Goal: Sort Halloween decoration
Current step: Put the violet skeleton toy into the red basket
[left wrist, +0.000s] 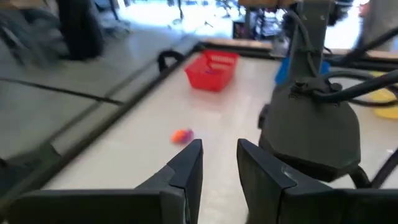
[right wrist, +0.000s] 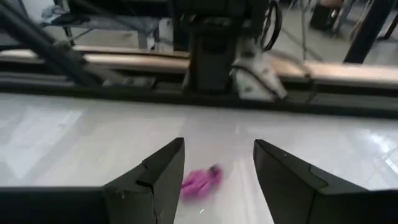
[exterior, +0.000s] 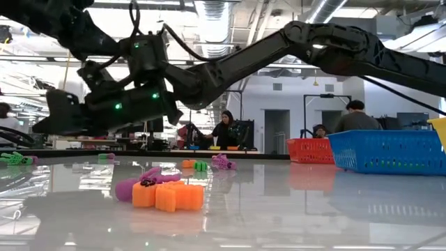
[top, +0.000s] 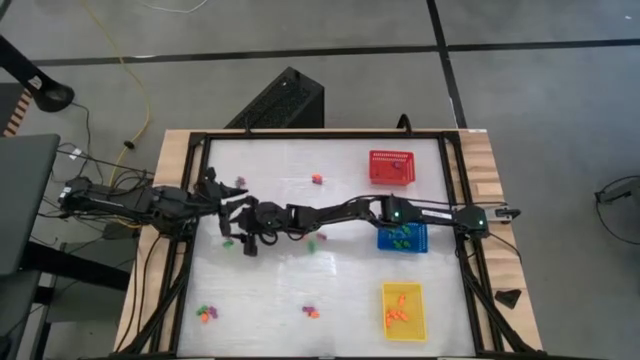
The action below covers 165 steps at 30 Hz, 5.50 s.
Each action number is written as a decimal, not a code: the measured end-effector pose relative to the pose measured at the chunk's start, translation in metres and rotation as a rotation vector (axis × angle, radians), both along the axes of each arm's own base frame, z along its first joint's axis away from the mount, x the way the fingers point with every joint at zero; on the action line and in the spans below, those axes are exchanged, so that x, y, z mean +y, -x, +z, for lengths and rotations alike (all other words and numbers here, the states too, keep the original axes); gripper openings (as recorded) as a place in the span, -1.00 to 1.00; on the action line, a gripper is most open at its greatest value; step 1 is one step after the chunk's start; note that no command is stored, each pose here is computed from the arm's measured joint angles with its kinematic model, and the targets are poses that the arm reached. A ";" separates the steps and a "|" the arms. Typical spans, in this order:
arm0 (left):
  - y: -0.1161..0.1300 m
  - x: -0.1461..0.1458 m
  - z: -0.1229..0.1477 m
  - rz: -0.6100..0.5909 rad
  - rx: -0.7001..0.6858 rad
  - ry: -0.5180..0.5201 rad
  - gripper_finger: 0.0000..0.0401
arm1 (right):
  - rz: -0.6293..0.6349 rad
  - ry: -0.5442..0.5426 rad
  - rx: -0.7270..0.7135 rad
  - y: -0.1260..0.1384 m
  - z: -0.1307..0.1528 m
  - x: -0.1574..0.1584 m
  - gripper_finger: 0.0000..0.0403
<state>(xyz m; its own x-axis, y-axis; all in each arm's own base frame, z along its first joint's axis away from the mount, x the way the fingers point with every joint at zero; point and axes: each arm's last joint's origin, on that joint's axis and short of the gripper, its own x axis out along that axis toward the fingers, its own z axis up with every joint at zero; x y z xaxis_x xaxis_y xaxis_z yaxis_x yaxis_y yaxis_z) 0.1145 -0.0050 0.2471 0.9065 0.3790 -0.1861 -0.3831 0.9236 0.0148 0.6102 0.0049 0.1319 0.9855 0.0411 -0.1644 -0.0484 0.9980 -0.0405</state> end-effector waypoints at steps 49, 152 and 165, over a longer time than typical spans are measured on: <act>-0.083 -0.017 -0.100 -0.519 1.632 0.014 -0.05 | -0.475 0.451 0.626 0.331 0.264 0.180 0.11; -0.088 -0.043 -0.016 -0.544 -0.123 -0.295 -0.98 | -0.035 0.148 -0.236 0.206 0.118 0.084 -0.19; -0.088 -0.043 -0.016 -0.545 -0.121 -0.278 -0.97 | -0.035 0.156 -0.236 0.206 0.118 0.084 -0.50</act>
<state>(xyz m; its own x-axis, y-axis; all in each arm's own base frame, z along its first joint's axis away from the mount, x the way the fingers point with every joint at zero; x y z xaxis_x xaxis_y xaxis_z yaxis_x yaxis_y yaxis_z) 0.2026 -0.0484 0.2311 0.9917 -0.1248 -0.0310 0.1285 0.9545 0.2689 0.4045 0.0889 0.2495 0.9977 -0.0009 0.0677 0.0145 0.9797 -0.1997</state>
